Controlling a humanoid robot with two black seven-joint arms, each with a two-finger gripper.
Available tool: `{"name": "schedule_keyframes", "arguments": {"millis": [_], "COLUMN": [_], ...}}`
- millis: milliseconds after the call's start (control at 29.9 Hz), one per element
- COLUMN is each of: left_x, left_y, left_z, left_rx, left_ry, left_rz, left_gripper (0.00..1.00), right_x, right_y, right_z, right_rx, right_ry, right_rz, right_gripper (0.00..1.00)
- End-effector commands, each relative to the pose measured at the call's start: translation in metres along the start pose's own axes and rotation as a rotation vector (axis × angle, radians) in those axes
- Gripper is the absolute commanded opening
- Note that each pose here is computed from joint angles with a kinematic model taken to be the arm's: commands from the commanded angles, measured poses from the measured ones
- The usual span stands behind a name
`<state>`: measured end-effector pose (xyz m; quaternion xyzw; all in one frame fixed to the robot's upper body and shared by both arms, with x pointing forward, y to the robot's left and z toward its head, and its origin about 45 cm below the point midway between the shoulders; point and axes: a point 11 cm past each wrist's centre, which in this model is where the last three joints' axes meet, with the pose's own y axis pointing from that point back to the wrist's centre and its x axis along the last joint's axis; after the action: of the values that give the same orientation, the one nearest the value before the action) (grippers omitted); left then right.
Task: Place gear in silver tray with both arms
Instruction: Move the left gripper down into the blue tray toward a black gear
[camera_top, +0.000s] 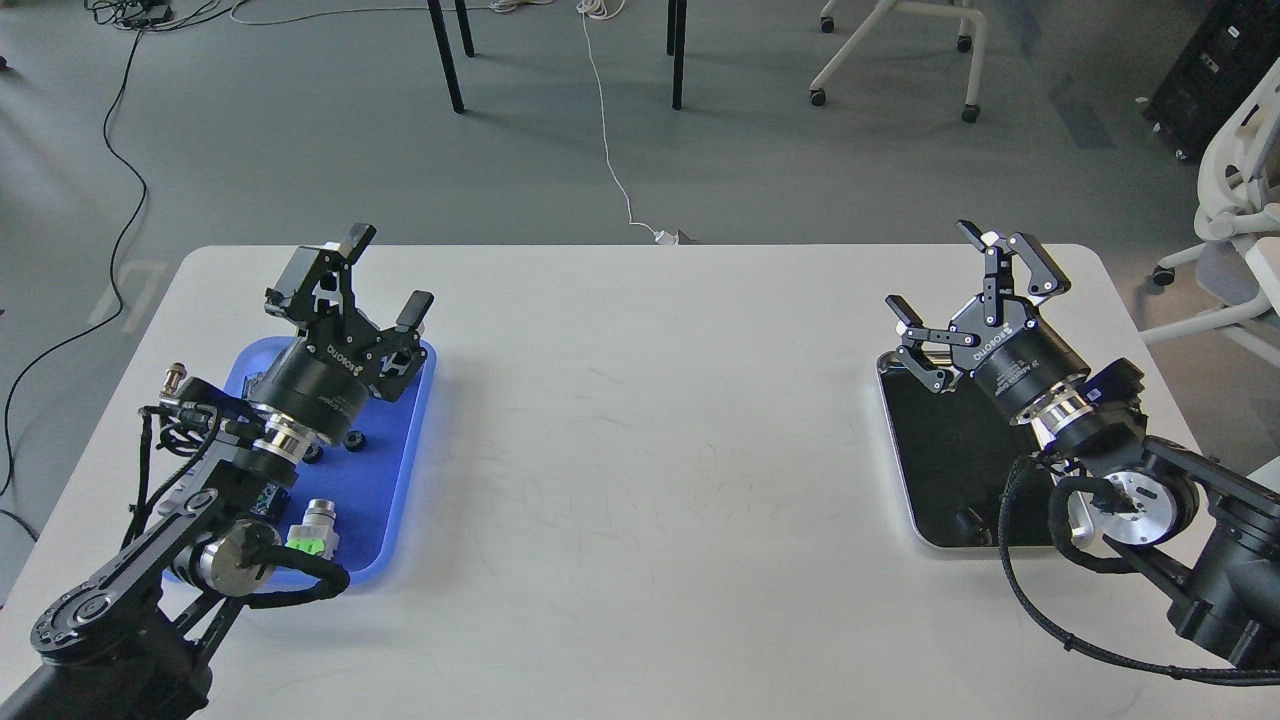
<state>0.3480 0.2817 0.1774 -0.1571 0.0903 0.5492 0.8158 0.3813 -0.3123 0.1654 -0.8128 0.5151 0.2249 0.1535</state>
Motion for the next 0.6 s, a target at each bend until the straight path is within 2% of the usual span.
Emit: {"name": "schedule_keyframes", "arguments": {"millis": [0, 334, 568], "left_x": [-0.001, 0.004, 0.025], "left_y": [0.000, -0.003, 0.002], "left_z": [0.000, 0.006, 0.044], "left_rx": [-0.002, -0.003, 0.054], "left_ry": [0.005, -0.001, -0.180], "left_rz": [-0.001, -0.002, -0.144], "left_gripper": [0.98, 0.98, 0.98], "right_x": [0.000, 0.000, -0.001], "right_y": [0.000, -0.002, -0.003], "right_z": [0.000, -0.002, -0.003], "right_rx": [0.000, 0.005, 0.009], "right_ry": [0.001, 0.003, 0.003], "right_rz": [-0.001, -0.002, -0.005], "right_gripper": [0.99, 0.99, 0.99]}}
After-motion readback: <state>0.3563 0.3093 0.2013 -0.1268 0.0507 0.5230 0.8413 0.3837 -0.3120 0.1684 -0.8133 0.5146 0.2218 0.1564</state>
